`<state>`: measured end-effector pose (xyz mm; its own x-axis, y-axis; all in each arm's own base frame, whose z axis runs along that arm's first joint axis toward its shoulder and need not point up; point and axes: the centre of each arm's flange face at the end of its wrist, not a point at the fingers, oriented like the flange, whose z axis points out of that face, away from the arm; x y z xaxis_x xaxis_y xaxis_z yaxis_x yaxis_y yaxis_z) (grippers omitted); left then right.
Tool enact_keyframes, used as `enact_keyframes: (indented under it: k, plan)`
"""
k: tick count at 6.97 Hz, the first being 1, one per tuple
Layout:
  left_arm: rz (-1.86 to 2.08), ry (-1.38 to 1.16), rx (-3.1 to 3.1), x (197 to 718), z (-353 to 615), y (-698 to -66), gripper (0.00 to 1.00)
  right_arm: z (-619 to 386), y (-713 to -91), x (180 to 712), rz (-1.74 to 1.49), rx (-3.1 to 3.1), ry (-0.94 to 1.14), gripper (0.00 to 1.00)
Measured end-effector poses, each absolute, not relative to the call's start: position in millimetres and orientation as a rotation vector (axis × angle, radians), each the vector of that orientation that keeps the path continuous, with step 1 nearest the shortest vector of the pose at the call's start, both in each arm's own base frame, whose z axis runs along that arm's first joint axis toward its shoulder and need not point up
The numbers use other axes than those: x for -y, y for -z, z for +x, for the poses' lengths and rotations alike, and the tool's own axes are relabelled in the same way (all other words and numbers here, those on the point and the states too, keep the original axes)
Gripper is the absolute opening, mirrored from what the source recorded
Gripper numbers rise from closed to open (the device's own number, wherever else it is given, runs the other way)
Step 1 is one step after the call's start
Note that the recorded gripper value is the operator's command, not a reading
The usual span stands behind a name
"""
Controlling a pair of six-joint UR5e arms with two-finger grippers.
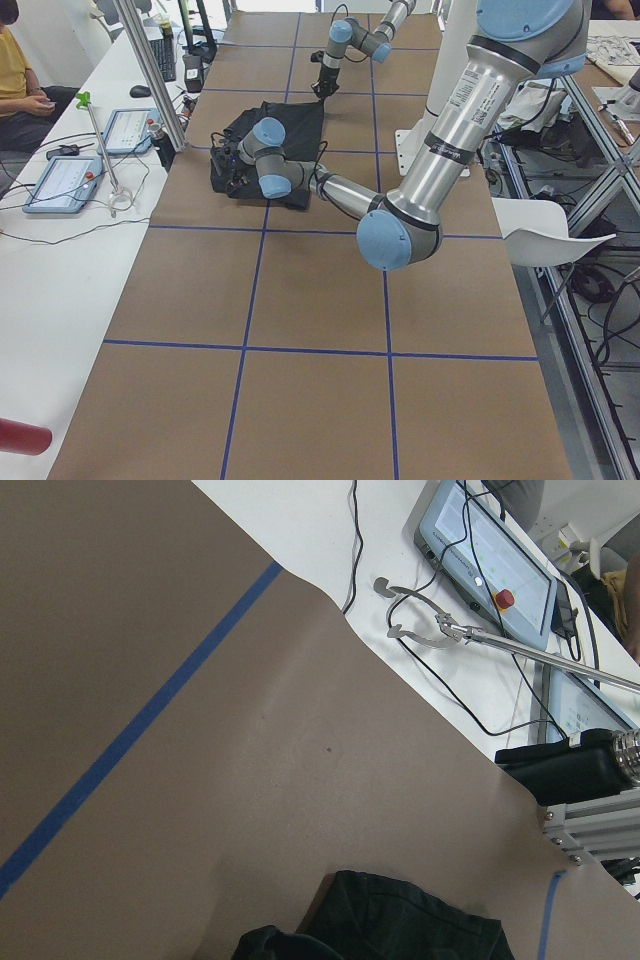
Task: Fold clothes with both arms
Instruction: 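Grasp the corner with the right gripper and drag it toward the robot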
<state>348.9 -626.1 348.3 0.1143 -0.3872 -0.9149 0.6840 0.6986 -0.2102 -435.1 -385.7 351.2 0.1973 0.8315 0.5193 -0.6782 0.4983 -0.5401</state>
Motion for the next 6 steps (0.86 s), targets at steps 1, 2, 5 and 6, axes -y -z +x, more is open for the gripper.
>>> enact_keyframes:
  k: [1, 2, 5, 6]
  plan:
    - [0.294, 0.797, -1.233, 625, 348, -343, 0.61, -426, -349, 362, -0.240, 0.872, -1.035, 0.00]
    - [0.298, 0.789, -1.251, 621, 346, -334, 0.61, -426, -343, 323, -0.305, 0.868, -0.964, 0.00]
    - [0.252, 0.727, -1.330, 591, 334, -302, 0.61, -448, -308, 201, -0.632, 0.806, -0.700, 1.00]
    - [0.229, 0.699, -1.349, 572, 327, -300, 0.62, -457, -301, 169, -0.699, 0.774, -0.668, 1.00]
